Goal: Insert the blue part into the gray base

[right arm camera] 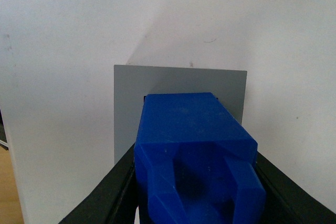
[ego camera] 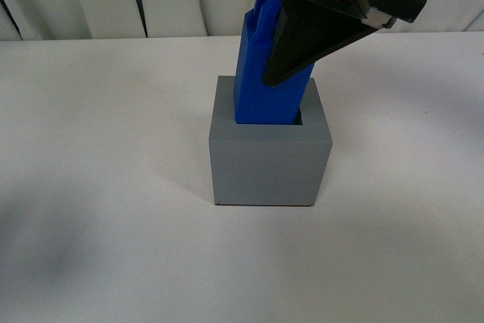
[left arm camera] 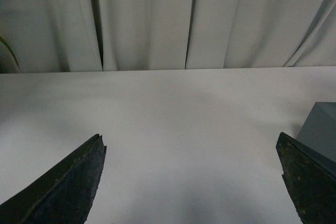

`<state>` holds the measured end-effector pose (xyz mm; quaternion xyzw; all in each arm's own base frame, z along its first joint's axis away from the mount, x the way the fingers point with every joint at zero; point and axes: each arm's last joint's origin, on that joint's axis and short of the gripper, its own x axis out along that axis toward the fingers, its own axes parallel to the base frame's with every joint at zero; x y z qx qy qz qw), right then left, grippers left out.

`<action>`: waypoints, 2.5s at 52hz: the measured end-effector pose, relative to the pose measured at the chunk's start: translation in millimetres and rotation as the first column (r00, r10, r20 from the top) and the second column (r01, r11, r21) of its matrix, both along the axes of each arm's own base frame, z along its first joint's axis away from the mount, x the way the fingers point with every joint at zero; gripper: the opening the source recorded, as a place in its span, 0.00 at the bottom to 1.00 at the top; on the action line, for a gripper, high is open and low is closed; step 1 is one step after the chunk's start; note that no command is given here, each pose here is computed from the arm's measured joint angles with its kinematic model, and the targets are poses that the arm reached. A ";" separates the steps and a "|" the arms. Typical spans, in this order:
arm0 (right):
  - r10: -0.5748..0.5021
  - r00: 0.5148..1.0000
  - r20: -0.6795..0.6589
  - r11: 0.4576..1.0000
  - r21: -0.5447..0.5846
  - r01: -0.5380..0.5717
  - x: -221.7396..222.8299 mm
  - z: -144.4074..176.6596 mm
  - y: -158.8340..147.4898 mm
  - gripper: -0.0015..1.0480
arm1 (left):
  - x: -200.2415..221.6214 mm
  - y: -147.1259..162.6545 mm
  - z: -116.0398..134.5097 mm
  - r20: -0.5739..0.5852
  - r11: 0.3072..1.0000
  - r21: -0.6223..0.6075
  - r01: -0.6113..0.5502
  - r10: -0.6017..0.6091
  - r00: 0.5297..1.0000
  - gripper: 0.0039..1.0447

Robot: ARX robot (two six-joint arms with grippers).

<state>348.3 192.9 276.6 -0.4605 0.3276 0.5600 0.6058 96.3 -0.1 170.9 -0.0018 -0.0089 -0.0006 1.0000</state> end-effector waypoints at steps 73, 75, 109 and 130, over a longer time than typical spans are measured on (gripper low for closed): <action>-0.012 1.000 0.016 1.000 -0.024 0.013 2.3 -2.1 -2.8 0.45 | 0.0 0.0 0.0 0.000 1.000 0.000 0.000 0.000 1.000 0.94; -0.011 1.000 0.016 1.000 -0.027 0.011 3.0 -1.7 -2.5 0.45 | 0.0 0.0 0.0 0.000 1.000 0.000 0.000 0.000 1.000 0.94; -0.016 0.999 0.047 0.999 -0.045 0.018 12.9 0.2 1.5 0.45 | 0.0 0.0 0.0 0.000 1.000 0.000 0.000 0.000 1.000 0.94; -0.003 0.999 0.037 0.995 -0.100 0.006 19.8 -7.0 -1.2 0.45 | 0.0 0.0 0.0 0.000 1.000 0.000 0.000 0.000 1.000 0.94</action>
